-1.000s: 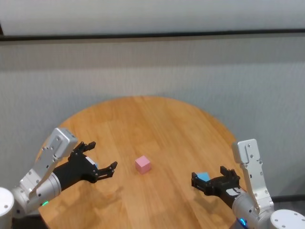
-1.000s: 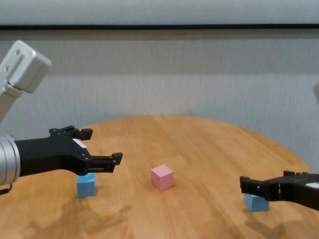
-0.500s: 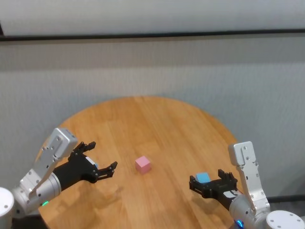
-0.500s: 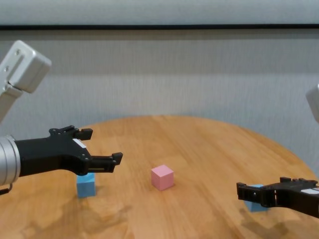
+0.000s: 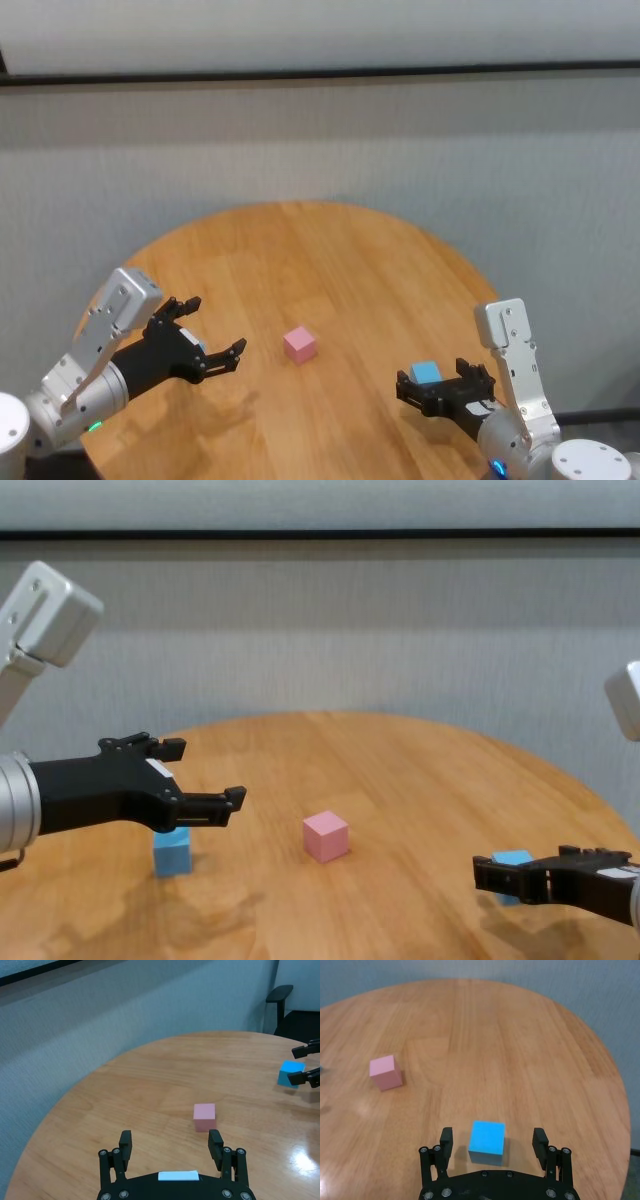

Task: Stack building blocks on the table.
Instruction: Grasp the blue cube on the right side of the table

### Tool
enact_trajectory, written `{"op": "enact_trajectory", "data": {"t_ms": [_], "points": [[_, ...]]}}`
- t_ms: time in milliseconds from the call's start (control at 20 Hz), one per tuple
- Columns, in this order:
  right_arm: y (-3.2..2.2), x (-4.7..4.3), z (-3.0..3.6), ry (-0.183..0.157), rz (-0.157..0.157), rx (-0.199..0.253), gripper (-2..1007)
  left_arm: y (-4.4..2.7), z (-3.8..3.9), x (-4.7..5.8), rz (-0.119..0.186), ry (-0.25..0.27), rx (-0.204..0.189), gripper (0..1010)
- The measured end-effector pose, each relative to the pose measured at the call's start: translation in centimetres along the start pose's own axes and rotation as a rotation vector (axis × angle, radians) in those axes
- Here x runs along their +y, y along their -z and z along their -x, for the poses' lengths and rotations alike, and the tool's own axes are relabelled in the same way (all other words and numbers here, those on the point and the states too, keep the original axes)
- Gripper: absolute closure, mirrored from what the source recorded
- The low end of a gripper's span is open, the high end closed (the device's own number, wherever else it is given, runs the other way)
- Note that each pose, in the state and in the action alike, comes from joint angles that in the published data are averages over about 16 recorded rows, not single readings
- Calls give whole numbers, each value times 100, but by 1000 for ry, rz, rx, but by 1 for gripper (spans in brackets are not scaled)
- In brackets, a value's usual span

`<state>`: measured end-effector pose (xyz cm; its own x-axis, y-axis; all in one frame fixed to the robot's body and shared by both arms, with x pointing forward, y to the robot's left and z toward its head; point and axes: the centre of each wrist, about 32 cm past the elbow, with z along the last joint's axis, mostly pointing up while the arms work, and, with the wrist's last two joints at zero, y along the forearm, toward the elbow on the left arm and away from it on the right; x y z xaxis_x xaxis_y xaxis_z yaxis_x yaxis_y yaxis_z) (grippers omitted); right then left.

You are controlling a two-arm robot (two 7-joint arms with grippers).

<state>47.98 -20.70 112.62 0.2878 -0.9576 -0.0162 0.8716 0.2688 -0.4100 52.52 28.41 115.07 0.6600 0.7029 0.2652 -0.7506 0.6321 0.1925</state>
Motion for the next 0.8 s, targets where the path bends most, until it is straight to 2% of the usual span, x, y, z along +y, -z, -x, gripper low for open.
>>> {"op": "enact_trajectory", "data": {"t_ms": [800], "points": [[9,82,3,-8,15,4,0,0,0,0,0,0,0,8]]}}
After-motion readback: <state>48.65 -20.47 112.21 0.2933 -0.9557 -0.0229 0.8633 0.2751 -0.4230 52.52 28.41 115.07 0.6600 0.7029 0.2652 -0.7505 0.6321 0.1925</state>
